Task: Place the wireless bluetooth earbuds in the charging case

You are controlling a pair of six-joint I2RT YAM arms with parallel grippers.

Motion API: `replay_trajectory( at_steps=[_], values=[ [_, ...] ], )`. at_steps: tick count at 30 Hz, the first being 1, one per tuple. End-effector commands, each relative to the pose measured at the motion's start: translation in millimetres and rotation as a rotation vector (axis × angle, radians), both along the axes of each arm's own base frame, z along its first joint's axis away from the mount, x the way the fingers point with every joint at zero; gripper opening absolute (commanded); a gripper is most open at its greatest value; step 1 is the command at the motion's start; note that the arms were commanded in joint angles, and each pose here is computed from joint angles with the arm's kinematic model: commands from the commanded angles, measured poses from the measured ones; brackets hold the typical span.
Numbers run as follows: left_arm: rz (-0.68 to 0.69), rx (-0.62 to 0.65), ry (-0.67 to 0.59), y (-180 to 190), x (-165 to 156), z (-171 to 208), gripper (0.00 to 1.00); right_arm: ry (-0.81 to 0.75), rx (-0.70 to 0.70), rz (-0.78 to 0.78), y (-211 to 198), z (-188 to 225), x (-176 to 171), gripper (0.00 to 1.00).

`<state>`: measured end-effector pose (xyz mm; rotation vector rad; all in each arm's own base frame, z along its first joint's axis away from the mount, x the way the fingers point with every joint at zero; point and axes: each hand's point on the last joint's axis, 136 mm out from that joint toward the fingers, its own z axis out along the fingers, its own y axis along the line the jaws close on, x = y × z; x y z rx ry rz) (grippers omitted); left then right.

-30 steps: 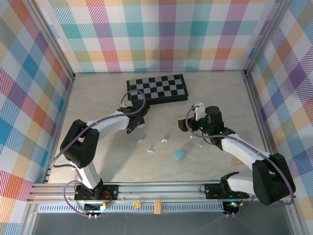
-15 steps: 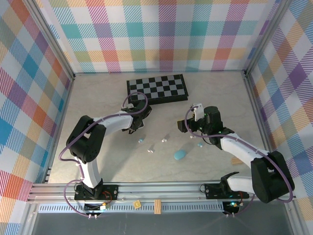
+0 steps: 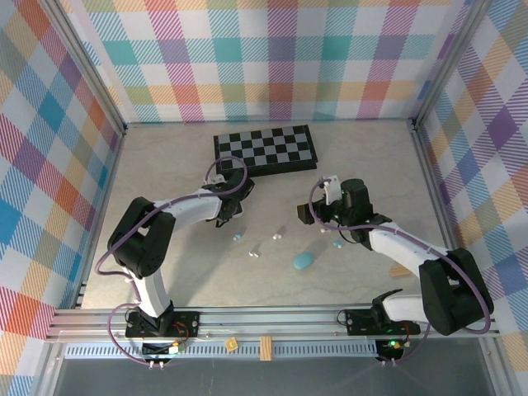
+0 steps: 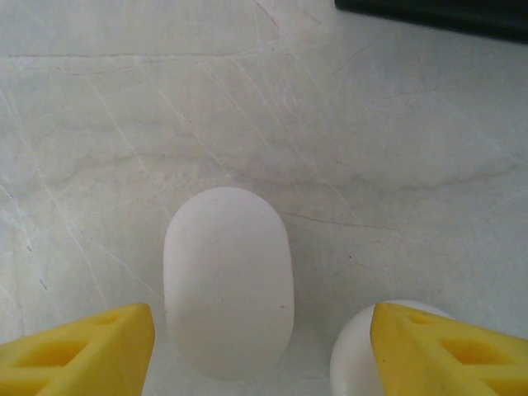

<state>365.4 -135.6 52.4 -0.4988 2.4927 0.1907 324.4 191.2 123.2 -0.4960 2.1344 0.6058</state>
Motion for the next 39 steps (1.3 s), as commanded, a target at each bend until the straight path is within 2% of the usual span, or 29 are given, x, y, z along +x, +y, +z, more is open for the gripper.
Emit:
replay_trajectory(
  at_steps=[1, 13, 21, 39],
  values=[
    [0.029, -0.036, -0.043, 6.4, 2.6, 13.8, 0.7, -0.04, 0.029, 0.024, 10.0, 15.0, 7.1, 0.99],
    [0.043, -0.091, -0.017, 11.3, 0.7, -3.5, 0.67, -0.036, 0.024, 0.03, 13.7, 14.1, 7.3, 0.99],
    [0.048, -0.093, -0.002, 12.6, 0.8, -13.1, 0.61, -0.027, 0.018, 0.03, 15.0, 11.6, 7.4, 0.99],
    [0.054, -0.095, 0.023, 15.6, -0.8, -27.2, 0.56, -0.015, 0.012, 0.032, 18.6, 7.9, 8.1, 0.99]
  ],
)
